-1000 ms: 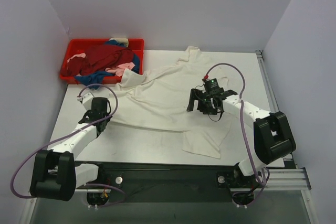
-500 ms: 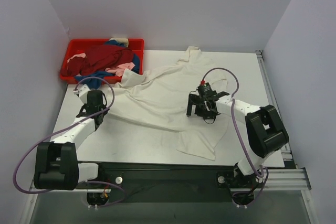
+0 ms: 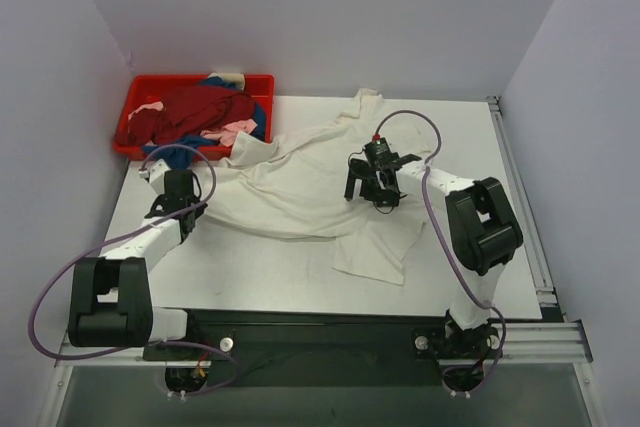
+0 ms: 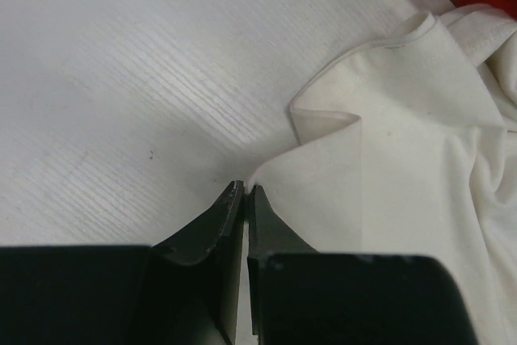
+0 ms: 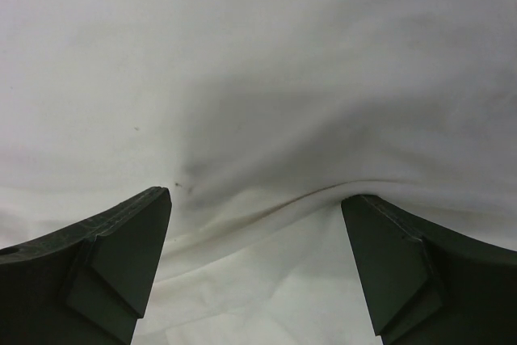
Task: Fold and stack the t-shirts
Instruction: Grap the side of the flattened tshirt closest away from the robot with both arms
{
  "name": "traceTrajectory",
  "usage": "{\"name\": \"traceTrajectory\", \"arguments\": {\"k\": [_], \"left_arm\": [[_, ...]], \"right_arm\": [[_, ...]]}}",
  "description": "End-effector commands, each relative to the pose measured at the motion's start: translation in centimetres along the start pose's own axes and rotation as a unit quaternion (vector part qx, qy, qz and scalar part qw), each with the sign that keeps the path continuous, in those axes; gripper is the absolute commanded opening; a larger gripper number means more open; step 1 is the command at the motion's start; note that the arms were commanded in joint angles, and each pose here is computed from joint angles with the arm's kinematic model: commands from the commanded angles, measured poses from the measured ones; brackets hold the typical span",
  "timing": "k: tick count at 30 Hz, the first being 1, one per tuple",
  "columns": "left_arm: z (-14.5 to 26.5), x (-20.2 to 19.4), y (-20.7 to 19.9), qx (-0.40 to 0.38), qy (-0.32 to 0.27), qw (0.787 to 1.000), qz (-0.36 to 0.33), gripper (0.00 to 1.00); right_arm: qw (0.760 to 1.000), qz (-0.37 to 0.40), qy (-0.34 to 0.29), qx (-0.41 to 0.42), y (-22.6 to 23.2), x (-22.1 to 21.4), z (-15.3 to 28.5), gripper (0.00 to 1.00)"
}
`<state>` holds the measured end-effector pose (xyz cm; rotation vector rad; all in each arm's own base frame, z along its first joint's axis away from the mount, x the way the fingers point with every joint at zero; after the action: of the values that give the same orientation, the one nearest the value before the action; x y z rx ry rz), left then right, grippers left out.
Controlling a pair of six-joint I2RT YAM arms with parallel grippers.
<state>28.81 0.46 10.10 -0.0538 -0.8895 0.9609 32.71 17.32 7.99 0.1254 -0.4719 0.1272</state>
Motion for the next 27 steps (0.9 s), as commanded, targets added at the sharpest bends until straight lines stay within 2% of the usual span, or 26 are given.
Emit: {"name": "traceTrajectory", "arguments": {"k": [1,9,14,18,22,23,27], "left_arm": [[-0.2,2.9,-3.0,-0.044,-0.039,0.998,0.022,0.0],[-0.4,3.9,-3.9,-0.054,-0.049,0.997,0.021,0.0],[0.1,3.8,-3.6,-0.061,-0.051,0.997,0.022,0.0],[0.8,3.5,-3.5,-0.08,-0.048,0.995,0.026,0.0],[1.1,3.3,-3.5,-0.095,-0.045,0.994,0.028,0.0],[1.2,3.2,-3.4,-0.099,-0.042,0.994,0.029,0.0],[1.3,3.0,-3.4,-0.106,-0.038,0.993,0.03,0.0]], "right_arm": [[1.0,-0.003,0.021,-0.013,-0.6,0.6,-1.1,0.91],[1.0,0.004,-0.004,-0.006,-0.8,4.4,-0.1,0.91],[0.999,0.016,-0.034,-0.011,-0.6,4.1,3.7,0.91],[0.998,0.033,-0.034,-0.041,-0.7,0.9,6.5,0.91],[0.997,0.037,-0.016,-0.066,-0.6,-4.3,8.4,0.91],[0.996,0.029,0.01,-0.083,-1.2,-6.7,8.0,0.9],[0.993,0.027,0.028,-0.109,-2.0,-11.4,8.7,0.88]]}}
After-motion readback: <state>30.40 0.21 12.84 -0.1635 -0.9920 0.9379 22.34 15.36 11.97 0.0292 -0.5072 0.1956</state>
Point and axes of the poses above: each gripper's point midway between its finger pads, its own z axis back along the fingers, its own y axis along the line the jaws close on, x = y × z, the point moved 7 cm from there along z, back along the fingers, and after that the axes turned 14 degrees about z, right-handed, at the moved point
